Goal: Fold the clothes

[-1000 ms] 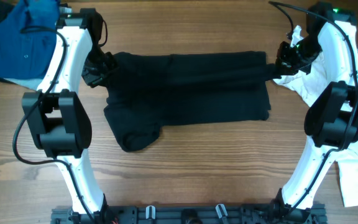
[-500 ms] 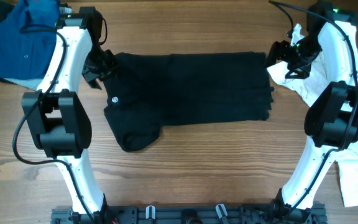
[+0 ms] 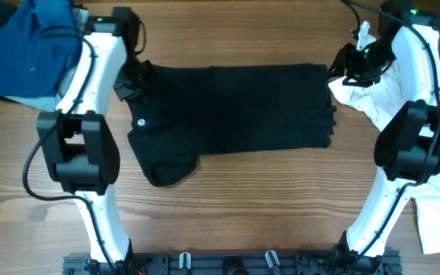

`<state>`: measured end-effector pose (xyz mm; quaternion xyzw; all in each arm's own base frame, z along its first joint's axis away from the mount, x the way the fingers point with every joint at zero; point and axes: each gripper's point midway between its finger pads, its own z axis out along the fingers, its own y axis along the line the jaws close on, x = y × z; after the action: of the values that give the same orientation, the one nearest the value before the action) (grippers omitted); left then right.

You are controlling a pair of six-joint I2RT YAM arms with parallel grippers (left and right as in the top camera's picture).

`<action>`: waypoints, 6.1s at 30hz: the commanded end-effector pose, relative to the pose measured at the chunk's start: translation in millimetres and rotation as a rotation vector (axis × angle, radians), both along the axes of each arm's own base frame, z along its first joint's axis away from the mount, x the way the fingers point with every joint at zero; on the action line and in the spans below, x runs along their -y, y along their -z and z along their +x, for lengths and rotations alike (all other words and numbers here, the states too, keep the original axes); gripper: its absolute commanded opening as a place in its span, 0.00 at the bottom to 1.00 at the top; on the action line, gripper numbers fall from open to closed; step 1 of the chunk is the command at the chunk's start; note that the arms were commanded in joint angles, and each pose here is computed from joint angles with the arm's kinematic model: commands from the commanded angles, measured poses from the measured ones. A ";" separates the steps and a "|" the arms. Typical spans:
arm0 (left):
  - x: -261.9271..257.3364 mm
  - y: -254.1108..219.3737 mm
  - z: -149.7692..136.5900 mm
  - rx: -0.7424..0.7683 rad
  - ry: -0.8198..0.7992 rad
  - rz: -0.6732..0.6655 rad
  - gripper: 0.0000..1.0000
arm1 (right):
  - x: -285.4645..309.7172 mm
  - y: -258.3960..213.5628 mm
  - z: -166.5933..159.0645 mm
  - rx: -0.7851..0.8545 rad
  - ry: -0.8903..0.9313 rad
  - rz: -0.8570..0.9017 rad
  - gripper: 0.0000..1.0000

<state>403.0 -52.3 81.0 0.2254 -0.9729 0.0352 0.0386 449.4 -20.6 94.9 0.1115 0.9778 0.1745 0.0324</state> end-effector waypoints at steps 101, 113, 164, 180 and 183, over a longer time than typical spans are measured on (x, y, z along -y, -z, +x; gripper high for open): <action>55.3 33.9 -192.2 0.089 0.123 0.201 0.45 | -25.4 87.6 -134.0 0.013 0.390 0.061 0.31; 50.2 64.4 -228.8 -0.027 0.068 0.165 0.55 | -25.8 87.6 -134.8 0.010 0.388 0.062 0.31; 6.9 88.5 -186.3 0.160 -0.185 0.242 0.04 | -33.3 83.0 -139.6 0.015 0.318 0.090 0.05; 9.2 33.7 -144.6 0.405 -0.253 0.201 0.04 | -10.4 36.0 -141.6 0.145 0.361 -0.048 0.05; 9.0 25.1 -144.9 0.428 -0.258 0.189 0.04 | -9.1 28.2 -145.9 0.156 0.364 -0.060 0.04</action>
<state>246.8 -65.7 33.9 0.3215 -0.9341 -0.0154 -0.1547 306.9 -1.3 55.1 0.2653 0.9407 0.1731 0.1211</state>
